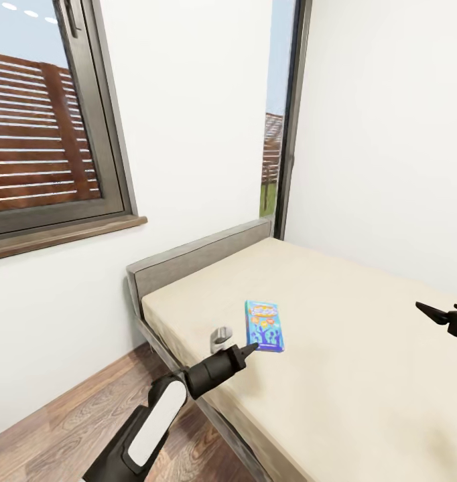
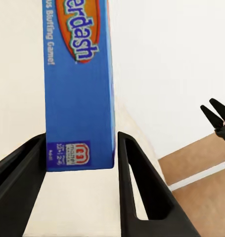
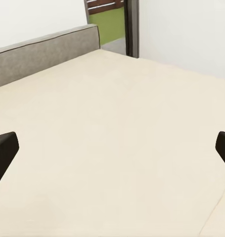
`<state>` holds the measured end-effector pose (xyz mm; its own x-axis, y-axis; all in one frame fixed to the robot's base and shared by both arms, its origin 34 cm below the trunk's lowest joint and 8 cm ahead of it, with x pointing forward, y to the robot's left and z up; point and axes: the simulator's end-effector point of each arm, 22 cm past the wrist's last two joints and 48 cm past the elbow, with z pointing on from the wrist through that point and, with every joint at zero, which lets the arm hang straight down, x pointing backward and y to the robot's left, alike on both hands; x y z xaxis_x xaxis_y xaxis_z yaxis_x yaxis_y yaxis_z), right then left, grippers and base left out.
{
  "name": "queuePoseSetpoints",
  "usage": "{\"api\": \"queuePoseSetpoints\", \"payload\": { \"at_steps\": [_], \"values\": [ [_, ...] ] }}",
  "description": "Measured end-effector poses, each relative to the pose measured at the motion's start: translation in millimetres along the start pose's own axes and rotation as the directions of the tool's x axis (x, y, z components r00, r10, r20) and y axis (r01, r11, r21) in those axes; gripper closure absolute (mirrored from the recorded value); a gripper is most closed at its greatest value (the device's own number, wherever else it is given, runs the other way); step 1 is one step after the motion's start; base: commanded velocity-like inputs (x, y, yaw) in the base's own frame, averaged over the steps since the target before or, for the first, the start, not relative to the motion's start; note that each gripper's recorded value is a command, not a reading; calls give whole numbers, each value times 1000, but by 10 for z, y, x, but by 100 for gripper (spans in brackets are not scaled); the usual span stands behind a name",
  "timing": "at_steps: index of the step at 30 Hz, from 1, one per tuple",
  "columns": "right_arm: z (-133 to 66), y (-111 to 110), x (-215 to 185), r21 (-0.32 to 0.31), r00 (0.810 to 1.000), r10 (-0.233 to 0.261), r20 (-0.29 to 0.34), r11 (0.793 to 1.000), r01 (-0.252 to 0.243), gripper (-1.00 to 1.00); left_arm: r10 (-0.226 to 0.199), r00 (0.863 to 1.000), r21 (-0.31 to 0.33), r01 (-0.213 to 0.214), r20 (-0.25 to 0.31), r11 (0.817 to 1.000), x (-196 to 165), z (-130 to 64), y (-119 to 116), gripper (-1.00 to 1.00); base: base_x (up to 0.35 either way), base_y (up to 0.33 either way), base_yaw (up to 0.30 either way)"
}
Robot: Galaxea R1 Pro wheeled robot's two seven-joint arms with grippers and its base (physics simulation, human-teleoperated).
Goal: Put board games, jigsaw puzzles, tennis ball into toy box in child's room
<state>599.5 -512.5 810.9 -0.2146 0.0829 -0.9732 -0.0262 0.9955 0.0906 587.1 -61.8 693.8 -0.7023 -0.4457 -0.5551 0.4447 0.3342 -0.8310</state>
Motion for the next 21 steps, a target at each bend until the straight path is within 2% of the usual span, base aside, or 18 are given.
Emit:
{"api": "queuePoseSetpoints", "payload": {
  "at_steps": [4, 9, 13, 16, 18, 19, 20, 21],
  "values": [
    [4, 18, 7, -5, 1000, 1, -2, 1000, -1, -100, 0, 1000, -92, -1, -12, 996, 74, -21, 77, 100, 0, 0, 0],
    [10, 35, -55, -8, 1000, 1, -4, 1000, -1, -100, -5, 999, -133, 0, -37, 991, 151, 14, 91, 100, 0, 0, 0],
    [-3, 33, -189, -12, 1000, -2, 1, 1000, 2, -100, -27, 998, -160, 17, -60, 987, 169, 184, 114, 100, 0, 0, 0],
    [-9, 240, -287, -104, 1000, -2, 4, 995, 2, -100, -37, 996, -198, 21, -77, 980, 95, 336, 226, 100, 0, 0, 0],
    [-33, 420, -340, -183, 1000, 0, 3, 983, 0, -100, -41, 996, -214, 24, -77, 976, 46, 379, 269, 100, 0, 0, 0],
    [-73, 602, -368, -265, 1000, 3, 2, 964, -2, -100, -42, 996, -227, 24, -76, 974, 13, 405, 308, 100, 0, 0, 0],
    [-97, 689, -393, -303, 1000, 3, 2, 953, -2, -100, -45, 996, -229, 26, -74, 973, -8, 419, 305, 100, 0, 0, 0],
    [-133, 884, -391, -379, 1000, 1, -5, 925, -3, -100, -43, 996, -235, 25, -72, 972, -51, 445, 314, 100, 0, 0, 0]
  ]
}}
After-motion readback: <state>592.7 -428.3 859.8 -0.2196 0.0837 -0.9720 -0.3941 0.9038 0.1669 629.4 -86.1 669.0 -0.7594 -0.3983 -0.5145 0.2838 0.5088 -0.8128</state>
